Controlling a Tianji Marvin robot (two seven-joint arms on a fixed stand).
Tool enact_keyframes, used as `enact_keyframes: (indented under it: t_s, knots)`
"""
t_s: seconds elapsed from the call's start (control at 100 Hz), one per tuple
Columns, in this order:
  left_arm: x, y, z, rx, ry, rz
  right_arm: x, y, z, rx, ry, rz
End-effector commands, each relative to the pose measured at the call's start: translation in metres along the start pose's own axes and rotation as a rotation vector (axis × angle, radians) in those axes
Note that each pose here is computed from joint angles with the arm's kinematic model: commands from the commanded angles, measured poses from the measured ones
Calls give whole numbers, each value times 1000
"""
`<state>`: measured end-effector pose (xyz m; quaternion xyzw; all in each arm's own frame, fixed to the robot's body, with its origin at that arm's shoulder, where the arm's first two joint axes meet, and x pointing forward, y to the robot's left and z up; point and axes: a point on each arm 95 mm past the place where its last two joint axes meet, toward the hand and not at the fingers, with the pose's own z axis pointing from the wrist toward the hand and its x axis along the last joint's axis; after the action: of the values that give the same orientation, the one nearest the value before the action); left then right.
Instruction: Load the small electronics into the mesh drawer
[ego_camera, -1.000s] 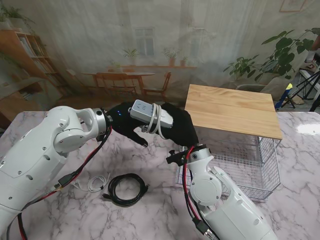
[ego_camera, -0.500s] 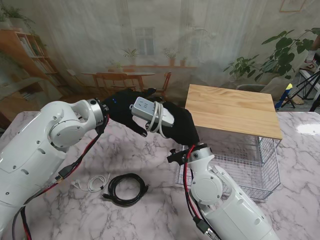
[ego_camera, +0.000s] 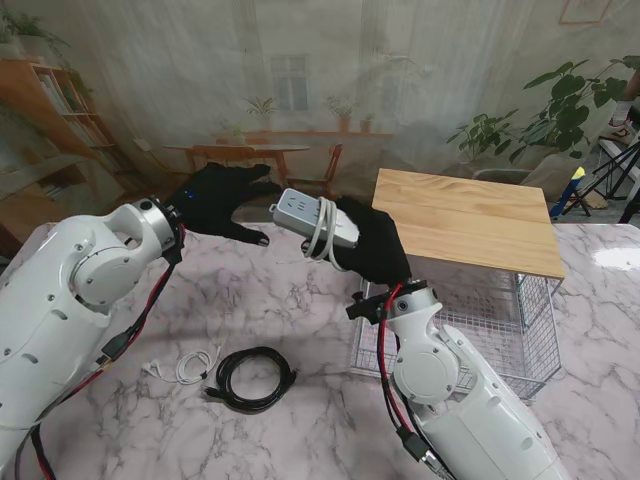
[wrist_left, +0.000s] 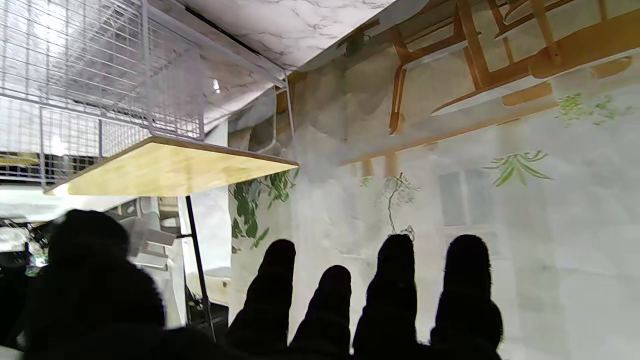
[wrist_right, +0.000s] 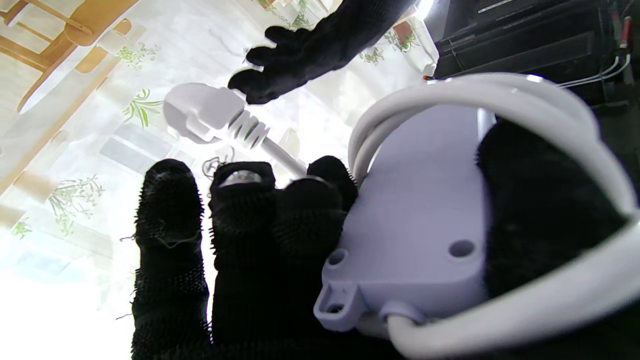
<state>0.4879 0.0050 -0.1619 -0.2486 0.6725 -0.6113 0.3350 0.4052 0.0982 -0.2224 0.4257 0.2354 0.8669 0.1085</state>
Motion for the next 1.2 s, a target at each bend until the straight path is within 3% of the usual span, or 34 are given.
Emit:
enact_keyframes:
  t_s: [0.0, 0.21, 0.53, 0.82, 0.99, 1.19]
  knots:
    - [-5, 22, -7, -52, -31, -26, 1, 9, 0, -7, 1, -22]
    - [-7, 52, -21, -51, -82, -53, -5, 32, -8, -5, -27, -97]
    - [2, 100, -16, -139, -117, -131, -20, 65, -34, 17, -77, -220]
    - [3, 115, -15, -181, -116, -139, -35, 79, -63, 51, -140, -291]
    - [3, 119, -15, -195, -110, -122, -48, 83, -78, 100, -191, -327]
    - [4, 120, -16, -212, -108, -113, -63, 88, -97, 103, -247, -348]
